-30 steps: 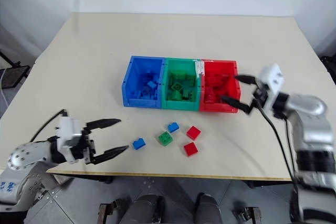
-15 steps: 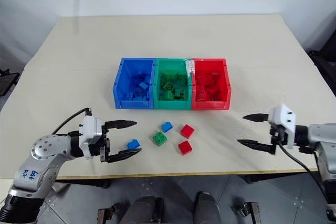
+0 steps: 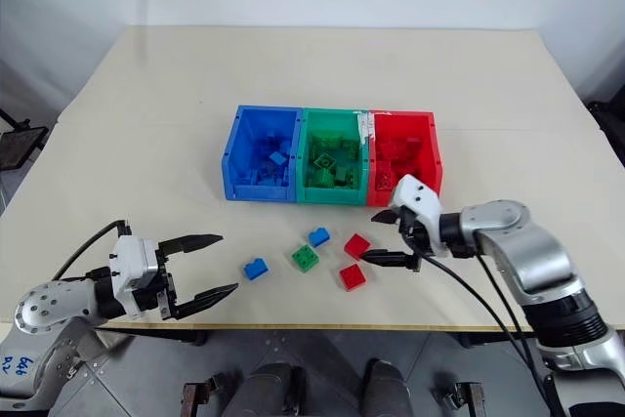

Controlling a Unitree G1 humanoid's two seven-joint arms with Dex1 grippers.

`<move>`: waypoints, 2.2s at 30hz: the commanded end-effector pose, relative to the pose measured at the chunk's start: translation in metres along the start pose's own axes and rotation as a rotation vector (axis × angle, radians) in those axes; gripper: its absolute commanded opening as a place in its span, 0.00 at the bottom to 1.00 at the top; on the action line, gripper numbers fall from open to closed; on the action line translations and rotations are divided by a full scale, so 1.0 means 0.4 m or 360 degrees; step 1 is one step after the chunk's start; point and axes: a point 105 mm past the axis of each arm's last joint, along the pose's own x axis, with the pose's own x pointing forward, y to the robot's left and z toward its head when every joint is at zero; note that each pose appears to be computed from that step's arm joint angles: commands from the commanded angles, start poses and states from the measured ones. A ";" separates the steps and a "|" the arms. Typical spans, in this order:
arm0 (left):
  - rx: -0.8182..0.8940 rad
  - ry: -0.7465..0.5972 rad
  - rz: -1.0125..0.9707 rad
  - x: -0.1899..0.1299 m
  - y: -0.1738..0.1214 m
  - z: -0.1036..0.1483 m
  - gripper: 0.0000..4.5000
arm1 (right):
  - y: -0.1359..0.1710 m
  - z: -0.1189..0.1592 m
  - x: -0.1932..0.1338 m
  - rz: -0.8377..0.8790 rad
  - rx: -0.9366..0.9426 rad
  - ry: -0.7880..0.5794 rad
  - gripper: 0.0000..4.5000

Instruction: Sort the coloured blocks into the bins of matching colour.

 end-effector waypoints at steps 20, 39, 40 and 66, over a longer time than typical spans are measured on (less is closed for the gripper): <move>0.0041 -0.0237 -0.0038 0.058 0.003 0.084 1.00 | -0.061 0.141 -0.116 -0.0188 -0.0089 -0.0642 0.33; 0.0124 -0.0317 -0.0184 0.136 0.026 0.122 1.00 | -0.249 0.174 -0.237 -0.0693 -0.0128 -0.0692 0.99; 0.0123 -0.0308 -0.0194 0.138 0.025 0.117 1.00 | -0.245 0.167 -0.255 -0.0705 -0.0172 -0.0691 1.00; 0.0045 -0.0033 -0.0249 -0.043 -0.002 0.000 1.00 | 0.056 -0.023 -0.077 0.0661 -0.0675 -0.0077 1.00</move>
